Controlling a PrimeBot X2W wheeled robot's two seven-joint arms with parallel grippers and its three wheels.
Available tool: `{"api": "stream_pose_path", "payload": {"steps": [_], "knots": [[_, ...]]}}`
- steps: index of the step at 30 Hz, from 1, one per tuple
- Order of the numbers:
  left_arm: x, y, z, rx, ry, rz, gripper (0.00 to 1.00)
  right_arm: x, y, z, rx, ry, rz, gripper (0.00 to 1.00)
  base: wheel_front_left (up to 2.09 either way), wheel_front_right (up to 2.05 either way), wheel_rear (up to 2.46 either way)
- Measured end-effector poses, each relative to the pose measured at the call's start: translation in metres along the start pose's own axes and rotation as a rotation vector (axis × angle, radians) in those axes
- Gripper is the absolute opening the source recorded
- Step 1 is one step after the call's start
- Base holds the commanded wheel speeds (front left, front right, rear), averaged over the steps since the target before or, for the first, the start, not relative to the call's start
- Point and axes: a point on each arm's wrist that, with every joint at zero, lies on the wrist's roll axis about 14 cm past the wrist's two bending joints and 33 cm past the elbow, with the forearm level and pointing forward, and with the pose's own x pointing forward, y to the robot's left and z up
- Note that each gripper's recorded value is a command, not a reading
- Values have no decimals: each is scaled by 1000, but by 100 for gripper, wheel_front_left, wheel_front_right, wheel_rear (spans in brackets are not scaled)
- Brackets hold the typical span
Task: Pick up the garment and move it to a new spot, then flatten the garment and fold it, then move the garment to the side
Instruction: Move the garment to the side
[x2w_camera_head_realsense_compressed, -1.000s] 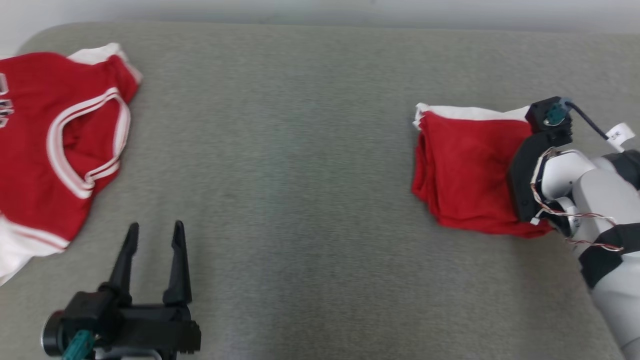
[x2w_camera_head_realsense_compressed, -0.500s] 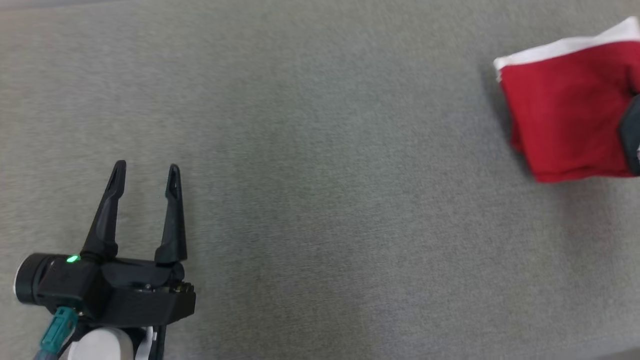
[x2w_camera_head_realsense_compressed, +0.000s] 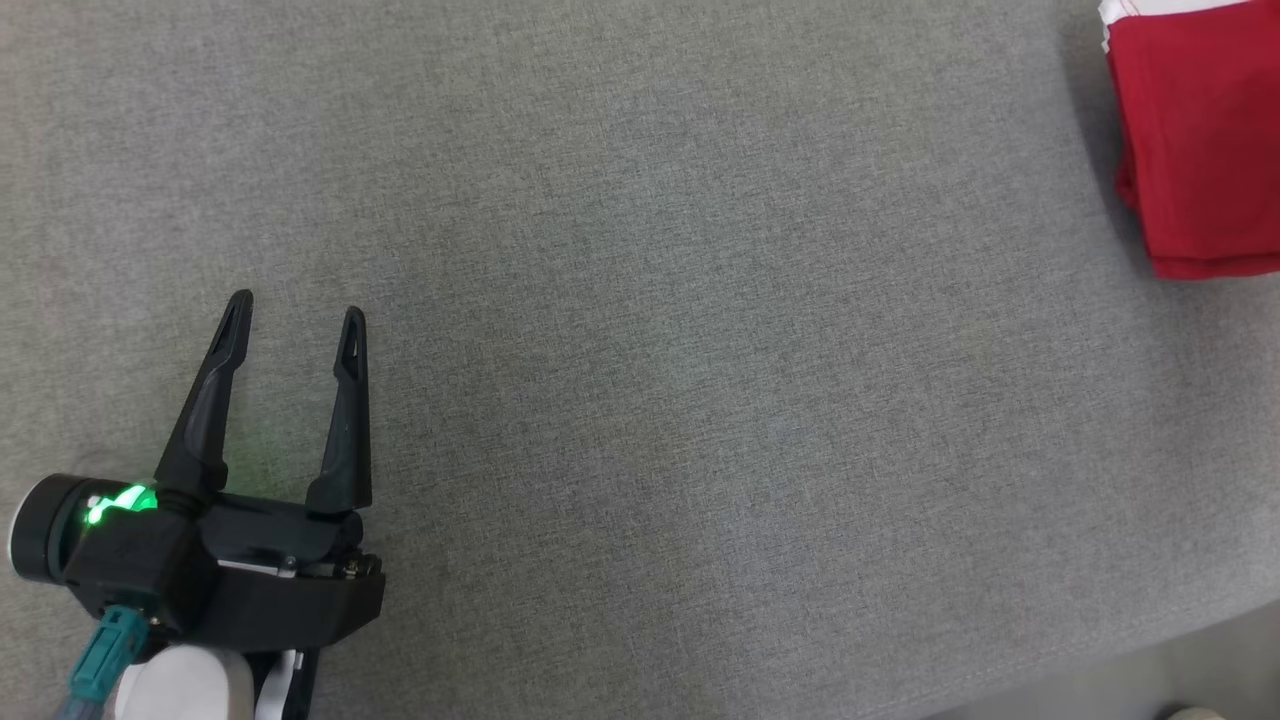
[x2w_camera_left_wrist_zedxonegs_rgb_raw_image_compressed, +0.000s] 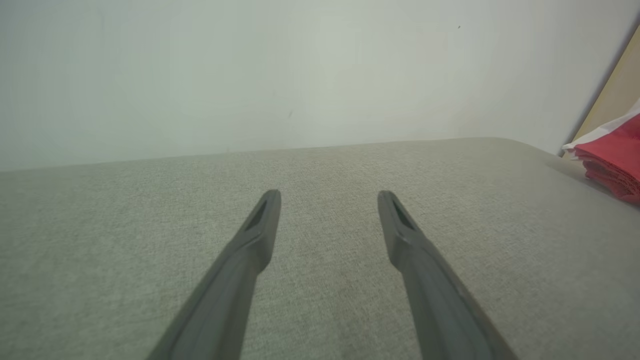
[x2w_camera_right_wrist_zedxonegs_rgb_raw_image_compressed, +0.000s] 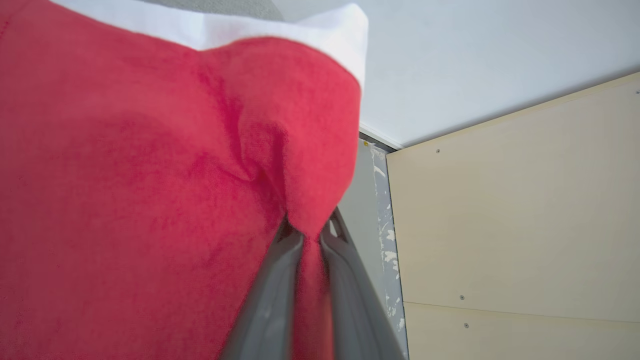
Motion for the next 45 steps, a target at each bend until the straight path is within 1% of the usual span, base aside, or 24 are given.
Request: {"api": "stream_pose_path", "payload": {"steps": [4,5,8,12,13,14,15,18,21,24,28,31,32,33,34,38,42,45], "knots": [[1,0,-2,-3,2,-2,100,0,-10,3,-15,-29,-38,0,0,0,0],[1,1,-1,-1,1,1,100,0,-10,5,-23,-40,-41,100,0,0,0],[-1,3,3,6,-6,9,100,-1,-11,8,-27,-66,-52,100,0,0,0],[-4,7,11,12,-17,26,100,-5,-3,19,-39,-126,-44,100,0,0,0],[-6,8,14,13,-19,32,100,-7,-1,22,-37,-147,-41,100,0,0,0],[-10,11,18,6,-22,54,100,-12,7,32,-40,-199,-28,100,0,0,0],[-10,11,18,6,-22,54,100,-12,7,32,-40,-199,-28,100,0,0,0],[-21,16,21,5,-8,88,100,-24,25,53,-20,-302,9,100,0,0,0],[-35,22,26,9,3,127,100,-40,47,72,52,-406,59,100,0,0,0],[-54,31,30,14,21,178,100,-63,68,91,158,-514,111,100,0,0,0],[-81,42,40,28,31,241,100,-100,93,106,330,-631,181,100,0,0,0],[-99,47,51,40,21,274,100,-130,100,112,469,-709,210,100,0,0,0],[-105,48,55,42,15,281,100,-139,104,111,531,-725,224,100,0,0,0],[-111,48,60,46,8,289,100,-149,111,108,544,-728,244,100,0,0,0],[-123,51,68,51,-5,311,100,-167,123,103,582,-744,278,100,0,0,0],[-144,53,87,64,-47,338,100,-199,133,101,642,-789,325,100,0,0,0],[-158,54,101,71,-84,358,100,-217,146,93,668,-788,359,100,0,0,0],[-168,56,101,69,-82,379,100,-225,155,88,687,-778,379,100,0,0,0]]}}
